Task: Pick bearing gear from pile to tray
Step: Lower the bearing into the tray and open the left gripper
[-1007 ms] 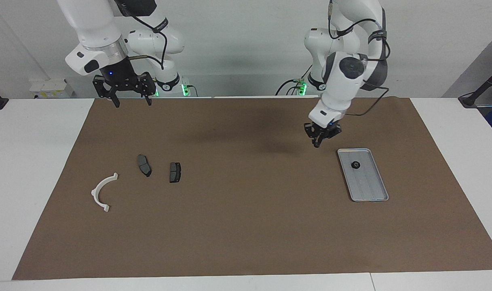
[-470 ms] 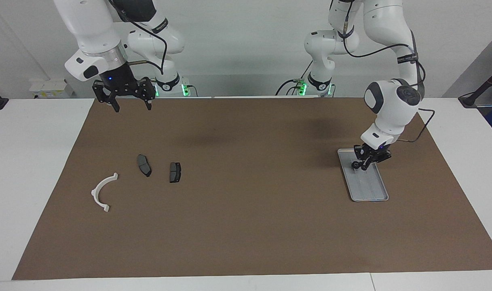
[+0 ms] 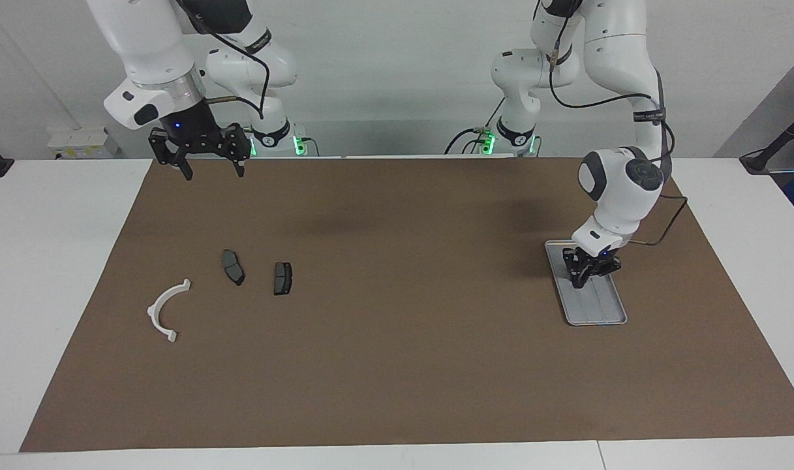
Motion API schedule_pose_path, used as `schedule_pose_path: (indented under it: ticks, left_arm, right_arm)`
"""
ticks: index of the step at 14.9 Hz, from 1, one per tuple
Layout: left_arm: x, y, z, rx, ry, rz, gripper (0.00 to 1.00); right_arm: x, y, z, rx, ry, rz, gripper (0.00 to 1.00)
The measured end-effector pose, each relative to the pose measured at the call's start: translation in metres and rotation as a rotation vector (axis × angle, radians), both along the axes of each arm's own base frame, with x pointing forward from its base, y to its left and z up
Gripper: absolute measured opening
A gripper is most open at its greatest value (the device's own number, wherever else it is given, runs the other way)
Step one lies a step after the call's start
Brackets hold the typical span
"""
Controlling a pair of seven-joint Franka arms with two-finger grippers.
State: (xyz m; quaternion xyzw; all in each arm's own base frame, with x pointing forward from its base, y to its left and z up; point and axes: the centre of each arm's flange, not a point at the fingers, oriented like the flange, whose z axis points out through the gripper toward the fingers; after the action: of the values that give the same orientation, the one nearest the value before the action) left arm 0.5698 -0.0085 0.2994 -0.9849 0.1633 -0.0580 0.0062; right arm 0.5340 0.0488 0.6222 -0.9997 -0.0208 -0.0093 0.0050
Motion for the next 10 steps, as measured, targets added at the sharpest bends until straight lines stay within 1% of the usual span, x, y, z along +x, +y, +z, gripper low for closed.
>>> schedule_pose_path:
  ticks: [10]
  left_arm:
    - [0.0014, -0.0001, -0.0002, 0.0, -0.009, 0.0, 0.19]
  right_arm:
    - [-0.0002, -0.0004, 0.0007, 0.0, -0.002, -0.001, 1.0]
